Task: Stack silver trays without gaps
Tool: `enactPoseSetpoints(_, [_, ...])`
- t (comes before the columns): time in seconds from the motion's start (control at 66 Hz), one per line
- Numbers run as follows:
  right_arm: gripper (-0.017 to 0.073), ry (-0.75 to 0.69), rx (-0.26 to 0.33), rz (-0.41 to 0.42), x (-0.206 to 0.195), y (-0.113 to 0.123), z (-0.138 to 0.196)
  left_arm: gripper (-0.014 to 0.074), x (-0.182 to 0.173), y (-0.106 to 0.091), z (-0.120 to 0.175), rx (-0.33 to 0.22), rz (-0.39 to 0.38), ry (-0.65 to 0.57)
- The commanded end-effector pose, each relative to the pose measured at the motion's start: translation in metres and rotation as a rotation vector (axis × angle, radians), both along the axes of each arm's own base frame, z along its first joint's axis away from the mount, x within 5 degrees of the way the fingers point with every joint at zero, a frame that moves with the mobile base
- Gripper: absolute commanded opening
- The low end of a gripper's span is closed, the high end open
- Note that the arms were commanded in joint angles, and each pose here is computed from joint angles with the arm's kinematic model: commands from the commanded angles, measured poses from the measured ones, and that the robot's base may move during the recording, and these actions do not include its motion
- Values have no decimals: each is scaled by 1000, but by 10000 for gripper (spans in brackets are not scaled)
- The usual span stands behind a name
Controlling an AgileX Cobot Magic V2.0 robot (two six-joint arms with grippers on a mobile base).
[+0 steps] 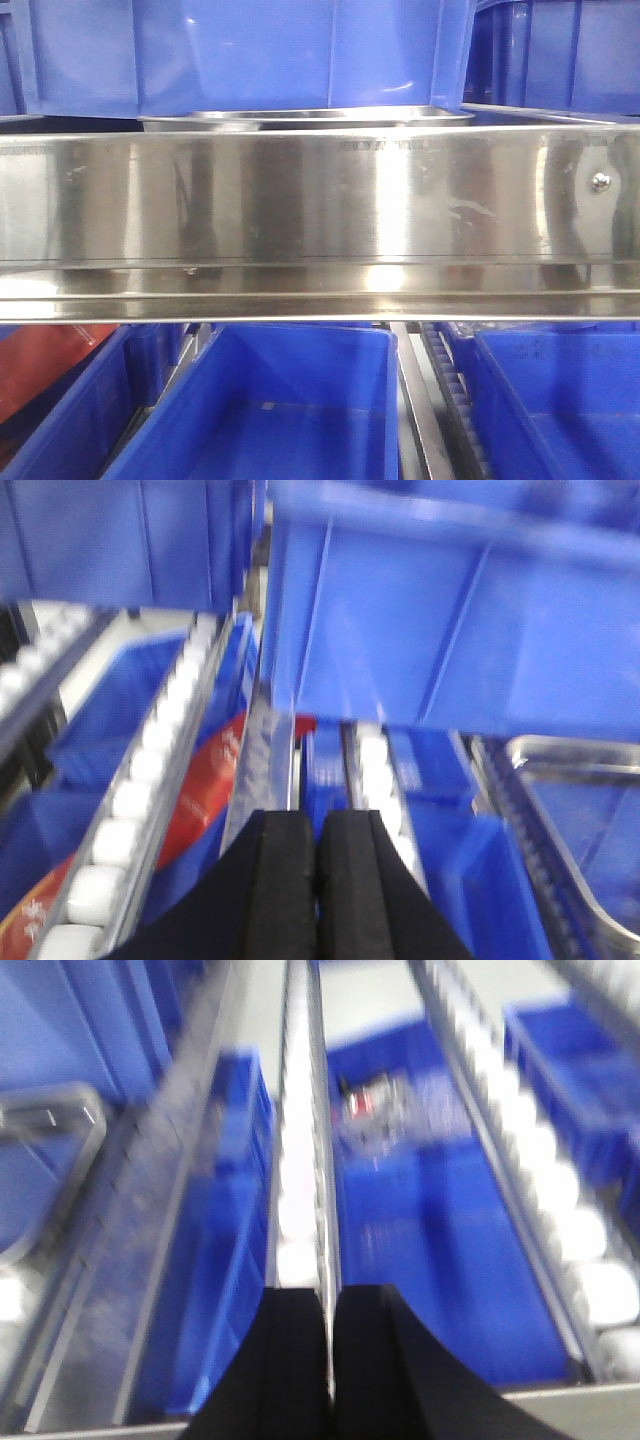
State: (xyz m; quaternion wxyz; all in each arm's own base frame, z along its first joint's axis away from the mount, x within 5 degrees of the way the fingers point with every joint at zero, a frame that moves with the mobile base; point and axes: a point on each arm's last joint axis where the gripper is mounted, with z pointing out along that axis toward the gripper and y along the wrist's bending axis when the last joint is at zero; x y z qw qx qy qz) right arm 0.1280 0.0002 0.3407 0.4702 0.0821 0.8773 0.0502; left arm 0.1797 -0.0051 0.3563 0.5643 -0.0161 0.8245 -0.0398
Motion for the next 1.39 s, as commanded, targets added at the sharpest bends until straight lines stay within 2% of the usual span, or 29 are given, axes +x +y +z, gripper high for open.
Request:
enactPoseSetpoints(0.0, [-15, 7, -9, 5, 6, 0, 1, -13, 13, 0, -1, -36, 10, -15])
enactPoseSetpoints(0.076, [-15, -34, -9, 3, 15, 0, 2, -13, 21, -1, -5, -65, 15, -6])
enactPoseSetpoints(0.182, [-15, -63, -9, 1, 27, -1, 5, -13, 30, 0, -9, -66, 21, -4])
enactPoseSetpoints(0.273, [-10, 9, -8, 2, 41, -1, 3, -13, 36, 0, -13, -73, 25, 5])
enactPoseSetpoints(0.348, [-4, 103, -7, 4, 61, -1, -3, -13, 42, -1, -18, -101, 29, 18])
enactPoseSetpoints(0.409, [-4, 153, -6, 9, 76, 0, -5, -13, 48, -7, -21, -99, 4, 41])
enactPoseSetpoints(0.485, [-4, 190, -7, 39, 95, 6, -8, -13, 55, -20, -23, -77, -56, 77])
enactPoseSetpoints(0.545, [-4, 204, 2, 66, 108, 15, -7, -13, 62, -39, -21, -62, -134, 84])
enactPoseSetpoints(0.606, [-4, 216, 14, 75, 122, 28, -6, -13, 70, -56, -20, -63, -191, 97])
enactPoseSetpoints(0.651, [-4, 224, -5, 70, 130, 36, -6, -13, 77, -68, -19, -76, -221, 120])
enactPoseSetpoints(0.682, [-4, 233, -4, 65, 135, 42, -6, -13, 82, -75, -20, -99, -231, 148])
enactPoseSetpoints(0.727, [-4, 249, -34, 57, 143, 50, -5, -13, 92, -87, -19, -121, -248, 187])
enactPoseSetpoints(0.803, [-4, 295, -67, 59, 155, 70, -4, -13, 108, -101, -19, -132, -259, 249])
enactPoseSetpoints(0.863, [-4, 321, -92, 90, 165, 89, -2, -13, 119, -109, -14, -137, -248, 272])
enactPoseSetpoints(0.939, [-4, 341, -106, 122, 176, 107, 1, -13, 134, -119, -10, -98, -210, 306])
enactPoseSetpoints(1.03, [-4, 354, -97, 148, 189, 127, 5, -13, 146, -126, -7, -28, -120, 374])
enactPoseSetpoints(1.121, [-4, 376, -82, 129, 202, 139, 6, -13, 154, -135, -5, 34, -48, 432])
enactPoseSetpoints(1.257, [-4, 432, -57, 117, 215, 147, -1, -13, 160, -157, -8, 80, -48, 510])
enactPoseSetpoints(1.378, [-4, 487, -54, 113, 221, 152, -12, -13, 166, -172, -11, 71, -61, 513])
